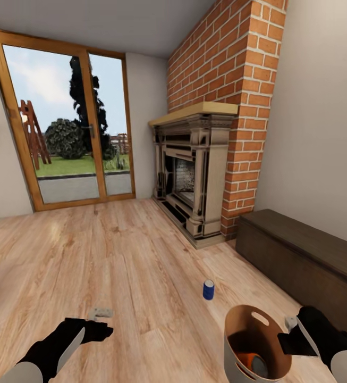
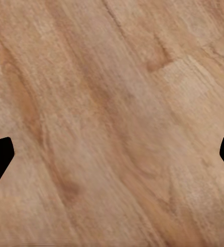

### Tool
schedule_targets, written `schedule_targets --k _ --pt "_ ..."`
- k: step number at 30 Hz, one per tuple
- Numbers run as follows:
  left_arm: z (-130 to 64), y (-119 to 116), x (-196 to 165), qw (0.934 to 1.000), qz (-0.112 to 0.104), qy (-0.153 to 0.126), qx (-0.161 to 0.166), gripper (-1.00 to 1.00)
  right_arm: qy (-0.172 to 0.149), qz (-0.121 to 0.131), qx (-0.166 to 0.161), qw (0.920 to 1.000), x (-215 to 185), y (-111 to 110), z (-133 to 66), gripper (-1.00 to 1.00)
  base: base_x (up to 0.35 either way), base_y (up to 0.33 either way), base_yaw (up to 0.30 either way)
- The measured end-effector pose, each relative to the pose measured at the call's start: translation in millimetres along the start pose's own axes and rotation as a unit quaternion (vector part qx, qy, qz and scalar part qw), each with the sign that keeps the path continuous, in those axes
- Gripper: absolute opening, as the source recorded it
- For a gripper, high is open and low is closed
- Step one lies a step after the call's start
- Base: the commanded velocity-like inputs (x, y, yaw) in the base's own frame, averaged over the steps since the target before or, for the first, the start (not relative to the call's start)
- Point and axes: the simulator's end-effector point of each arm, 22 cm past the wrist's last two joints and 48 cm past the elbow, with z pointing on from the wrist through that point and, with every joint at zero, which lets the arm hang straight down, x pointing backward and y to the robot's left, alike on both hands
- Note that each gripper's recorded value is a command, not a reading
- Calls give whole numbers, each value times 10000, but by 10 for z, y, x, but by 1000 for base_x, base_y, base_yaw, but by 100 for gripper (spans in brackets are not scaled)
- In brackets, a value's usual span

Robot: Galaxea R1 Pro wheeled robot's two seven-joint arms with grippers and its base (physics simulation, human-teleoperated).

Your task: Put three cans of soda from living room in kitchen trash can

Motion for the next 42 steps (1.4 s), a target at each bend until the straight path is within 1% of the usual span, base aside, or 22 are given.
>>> schedule_targets --k 5,14,16,19,22,26,29,33,35,39,42 --pt "-67 12 -64 10000 8 5 -16 100 -23 17 -13 10000 -43 -2 -93 -100 0 0 0" --pt "-198 19 -215 10000 12 18 -19 100 59 9 32 10000 -36 -45 -231 -100 0 0 0" --pt "-213 17 -237 10000 10 16 -14 100 75 -3 40 10000 -8 -54 -229 -100 0 0 0" --pt "-215 12 -240 10000 4 8 -2 100 -54 -110 71 9999 -42 -58 -209 -100 0 0 0" --pt "-215 9 -242 10000 -2 4 9 100 -124 -123 24 9998 -60 -28 -198 -100 0 0 0" --pt "-216 1 -246 10000 -3 -3 20 100 -137 -293 123 9994 -48 -54 -180 -100 0 0 0" --pt "-217 0 -248 10000 2 -5 24 100 -90 -488 222 9985 -22 -61 -165 -100 0 0 0" --pt "-219 -7 -261 10000 9 -20 28 100 -6 -838 568 9949 12 -201 -163 -100 0 0 0" --pt "-222 -15 -275 10000 12 -41 39 100 4 -890 606 9942 25 -217 -156 -100 0 0 0" --pt "-227 -22 -308 9999 17 -97 51 100 -118 -909 507 9945 6 -169 -129 -100 0 0 0" --pt "-228 -24 -318 9999 17 -114 52 100 -121 -1004 556 9933 34 -187 -107 -100 0 0 0"
